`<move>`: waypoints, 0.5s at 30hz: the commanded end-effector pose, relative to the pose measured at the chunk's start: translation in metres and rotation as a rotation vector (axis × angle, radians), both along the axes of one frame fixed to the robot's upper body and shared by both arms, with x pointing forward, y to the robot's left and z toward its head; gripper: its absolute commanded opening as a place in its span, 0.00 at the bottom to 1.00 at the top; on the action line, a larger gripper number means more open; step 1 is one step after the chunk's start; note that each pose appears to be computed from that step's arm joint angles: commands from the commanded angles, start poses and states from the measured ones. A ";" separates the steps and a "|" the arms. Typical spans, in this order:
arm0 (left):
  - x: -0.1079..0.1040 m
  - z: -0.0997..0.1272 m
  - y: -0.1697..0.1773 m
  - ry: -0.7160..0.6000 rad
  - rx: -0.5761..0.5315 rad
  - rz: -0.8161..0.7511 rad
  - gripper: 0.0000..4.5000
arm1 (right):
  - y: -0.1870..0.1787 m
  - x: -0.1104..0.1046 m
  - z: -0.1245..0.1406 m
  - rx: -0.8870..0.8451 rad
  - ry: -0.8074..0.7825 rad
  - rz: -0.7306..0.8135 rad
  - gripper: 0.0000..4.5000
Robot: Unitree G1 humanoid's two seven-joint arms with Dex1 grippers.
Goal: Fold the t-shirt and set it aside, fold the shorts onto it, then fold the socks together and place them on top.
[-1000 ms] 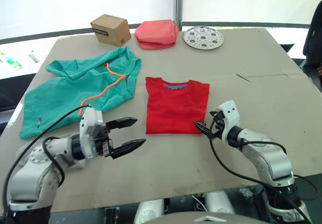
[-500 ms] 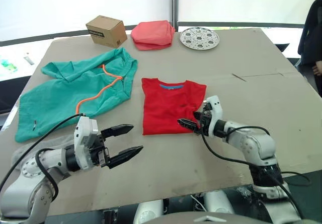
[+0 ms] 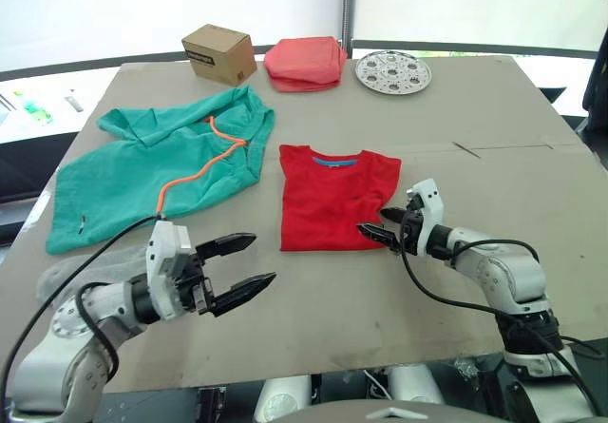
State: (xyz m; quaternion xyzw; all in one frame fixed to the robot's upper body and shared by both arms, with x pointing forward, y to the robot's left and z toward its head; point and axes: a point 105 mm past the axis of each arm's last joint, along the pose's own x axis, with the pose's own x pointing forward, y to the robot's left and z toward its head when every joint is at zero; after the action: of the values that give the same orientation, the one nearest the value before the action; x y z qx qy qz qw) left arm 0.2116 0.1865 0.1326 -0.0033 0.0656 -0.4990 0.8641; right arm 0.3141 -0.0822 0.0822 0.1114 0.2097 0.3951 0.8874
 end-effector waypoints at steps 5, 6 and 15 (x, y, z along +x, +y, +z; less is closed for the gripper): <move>0.012 0.004 0.001 -0.036 -0.017 -0.017 1.00 | 0.034 0.017 -0.015 -0.026 0.139 -0.048 1.00; 0.012 0.003 0.001 -0.037 -0.017 -0.017 1.00 | 0.041 0.023 -0.017 -0.038 0.144 -0.062 1.00; 0.008 0.000 0.007 -0.041 -0.013 0.022 1.00 | 0.063 0.026 -0.049 -0.230 0.165 -0.033 0.89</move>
State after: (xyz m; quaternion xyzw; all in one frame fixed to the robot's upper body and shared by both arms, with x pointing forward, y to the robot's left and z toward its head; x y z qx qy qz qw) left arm 0.2211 0.1933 0.1241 -0.0156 0.0643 -0.4884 0.8701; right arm 0.3539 -0.0167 0.0836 0.0689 0.2373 0.3622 0.8987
